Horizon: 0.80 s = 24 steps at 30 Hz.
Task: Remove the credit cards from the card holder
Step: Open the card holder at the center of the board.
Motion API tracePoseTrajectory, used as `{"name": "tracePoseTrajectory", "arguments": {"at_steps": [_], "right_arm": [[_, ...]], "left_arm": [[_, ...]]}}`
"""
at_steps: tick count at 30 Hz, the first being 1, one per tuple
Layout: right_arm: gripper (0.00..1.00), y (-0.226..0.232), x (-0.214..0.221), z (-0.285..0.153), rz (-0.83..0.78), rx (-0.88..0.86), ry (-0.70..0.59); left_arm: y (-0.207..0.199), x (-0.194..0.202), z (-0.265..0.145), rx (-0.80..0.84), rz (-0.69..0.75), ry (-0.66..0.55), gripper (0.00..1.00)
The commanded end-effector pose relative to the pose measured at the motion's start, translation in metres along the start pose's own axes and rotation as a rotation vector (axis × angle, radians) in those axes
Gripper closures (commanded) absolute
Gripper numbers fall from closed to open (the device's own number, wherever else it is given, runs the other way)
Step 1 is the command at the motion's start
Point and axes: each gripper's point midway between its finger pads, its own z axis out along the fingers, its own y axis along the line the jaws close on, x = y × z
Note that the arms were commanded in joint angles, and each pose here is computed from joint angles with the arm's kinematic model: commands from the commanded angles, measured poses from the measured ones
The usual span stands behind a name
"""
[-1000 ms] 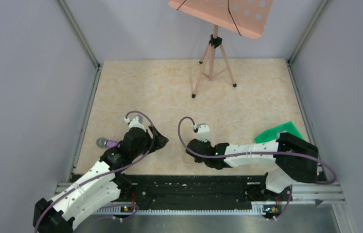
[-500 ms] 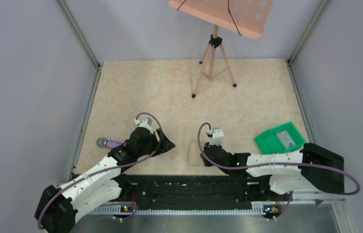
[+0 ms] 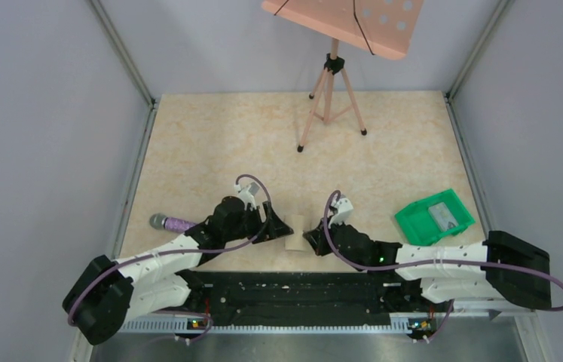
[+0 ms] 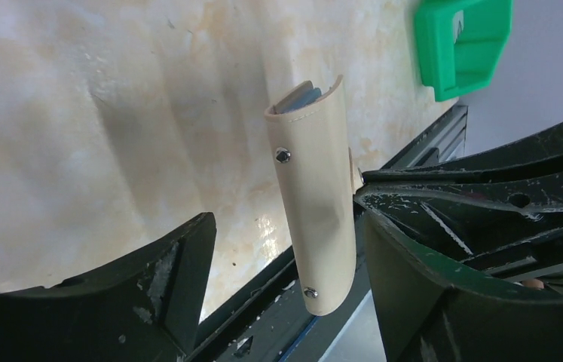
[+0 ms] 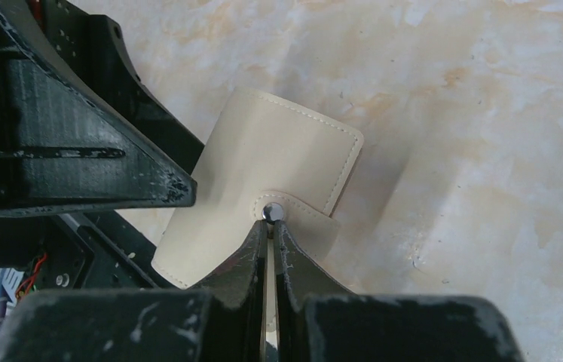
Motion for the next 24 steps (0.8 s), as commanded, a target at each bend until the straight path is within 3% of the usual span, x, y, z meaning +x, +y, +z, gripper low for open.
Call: {"name": "tracePoseTrajectory", "arguments": {"at_steps": [1,3,7,10,11,24], "right_arm": [[1.00,0.029,-0.026,-0.005,0.051,-0.123,-0.096],[1.00,0.030,-0.024,-0.006,0.049,-0.134,-0.092],[1.00,0.022,-0.018,-0.006,0.052,-0.108,-0.080],[1.00,0.014,-0.016,-0.007,0.061,-0.077,-0.079],[1.00,0.010,-0.016,-0.007,0.070,-0.054,-0.079],[1.00,-0.028,-0.017,-0.011,0.116,0.077,-0.086]], "left_arm": [[-0.027,-0.002,0.007,0.098,0.033,0.001,0.25],[-0.028,-0.001,0.009,0.097,0.028,0.001,0.33],[-0.024,-0.006,0.009,0.080,0.011,-0.031,0.61],[-0.019,-0.006,0.008,0.064,0.006,-0.046,0.95],[-0.018,-0.007,0.008,0.059,0.007,-0.051,1.00],[-0.002,-0.009,0.006,-0.030,0.022,-0.065,1.00]]}}
